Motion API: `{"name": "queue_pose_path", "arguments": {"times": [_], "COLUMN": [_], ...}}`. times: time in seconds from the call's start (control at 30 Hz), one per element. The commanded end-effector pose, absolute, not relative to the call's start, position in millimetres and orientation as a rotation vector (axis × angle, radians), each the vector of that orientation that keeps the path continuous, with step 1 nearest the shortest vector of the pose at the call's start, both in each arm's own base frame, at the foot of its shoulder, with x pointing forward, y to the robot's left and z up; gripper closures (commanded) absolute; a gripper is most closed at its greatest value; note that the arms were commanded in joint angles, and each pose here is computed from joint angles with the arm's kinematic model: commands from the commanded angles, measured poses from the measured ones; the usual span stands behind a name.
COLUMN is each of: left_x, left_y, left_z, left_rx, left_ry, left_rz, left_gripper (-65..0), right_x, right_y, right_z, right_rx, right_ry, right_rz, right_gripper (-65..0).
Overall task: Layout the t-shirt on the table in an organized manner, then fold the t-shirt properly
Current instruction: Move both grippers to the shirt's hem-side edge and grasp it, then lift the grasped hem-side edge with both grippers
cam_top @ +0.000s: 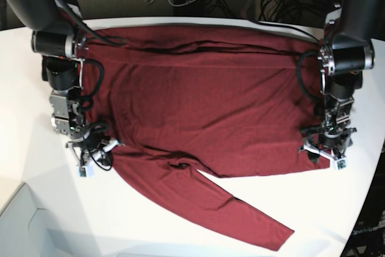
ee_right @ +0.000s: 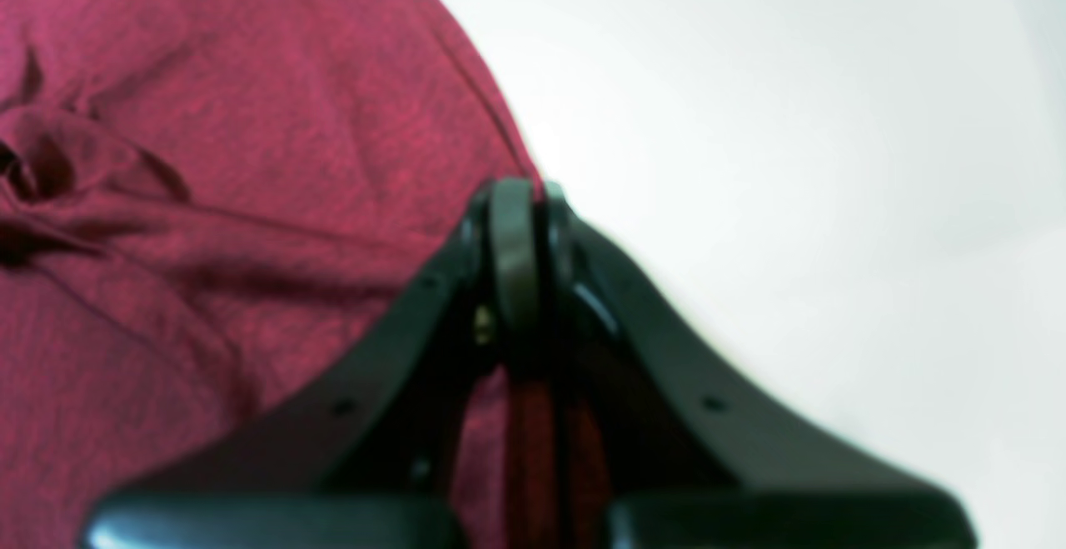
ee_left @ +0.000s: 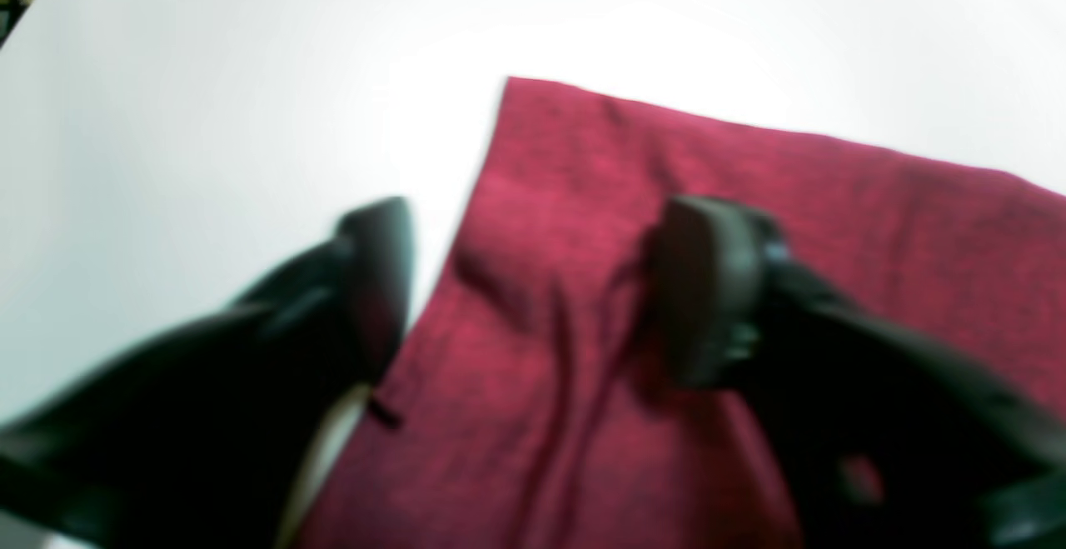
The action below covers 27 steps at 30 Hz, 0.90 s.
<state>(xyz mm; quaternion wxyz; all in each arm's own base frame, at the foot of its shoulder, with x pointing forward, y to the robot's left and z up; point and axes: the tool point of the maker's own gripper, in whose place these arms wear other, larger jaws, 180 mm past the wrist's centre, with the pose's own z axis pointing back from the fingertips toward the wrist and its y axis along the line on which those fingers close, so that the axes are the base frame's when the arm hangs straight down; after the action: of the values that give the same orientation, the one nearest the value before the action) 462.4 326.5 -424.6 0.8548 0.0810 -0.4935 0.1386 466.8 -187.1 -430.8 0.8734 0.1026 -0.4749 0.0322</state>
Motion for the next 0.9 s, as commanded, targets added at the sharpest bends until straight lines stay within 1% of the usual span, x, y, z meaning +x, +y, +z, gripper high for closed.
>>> {"name": "queue_pose_path", "arguments": {"times": [0.0, 0.1, 0.17, 0.27, 0.37, 0.5, 0.63, 0.8, 0.87], "left_x": [473.1, 475.1, 475.3, 476.4, 481.5, 488.1, 489.1, 490.1, 496.2], "left_y": [328.2, 327.2, 328.2, 329.3, 328.7, 328.9, 327.0, 324.3, 324.2], "left_z": [-411.4, -409.2, -408.4, -406.6, -400.9, -392.9, -392.6, -392.5, -381.5], "left_rx": [0.173, 0.172, 0.172, 0.171, 0.167, 0.164, 0.16, 0.155, 0.143], "left_ry": [-1.064, -1.071, -1.072, -1.074, -1.087, -1.103, -1.104, -1.107, -1.145], "left_rz": [0.283, 0.281, 0.284, 0.289, 0.295, 0.3, 0.3, 0.301, 0.314], "left_gripper": [-32.3, -12.1, 0.0, -1.7, 0.0, -0.1, -0.1, -0.1, -0.1], "right_x": [460.0, 460.8, 461.0, 462.2, 467.0, 479.1, 477.2, 470.3, 464.8], "right_y": [-186.3, -187.3, -189.2, -190.4, -190.9, -193.6, -195.5, -193.6, -192.4], "right_z": [-440.7, -439.5, -438.8, -436.7, -431.2, -405.7, -381.9, -360.0, -353.0], "right_rx": [0.204, 0.203, 0.199, 0.203, 0.203, 0.178, 0.141, 0.104, 0.091], "right_ry": [-0.919, -0.925, -0.926, -0.935, -0.949, -1.025, -1.112, -1.165, -1.187], "right_rz": [0.099, 0.098, 0.099, 0.092, 0.09, 0.12, 0.166, 0.216, 0.232], "right_gripper": [0.0, 0.0, 0.0, 0.0, 0.0, 0.0, 0.0, 0.0, 0.0]}}
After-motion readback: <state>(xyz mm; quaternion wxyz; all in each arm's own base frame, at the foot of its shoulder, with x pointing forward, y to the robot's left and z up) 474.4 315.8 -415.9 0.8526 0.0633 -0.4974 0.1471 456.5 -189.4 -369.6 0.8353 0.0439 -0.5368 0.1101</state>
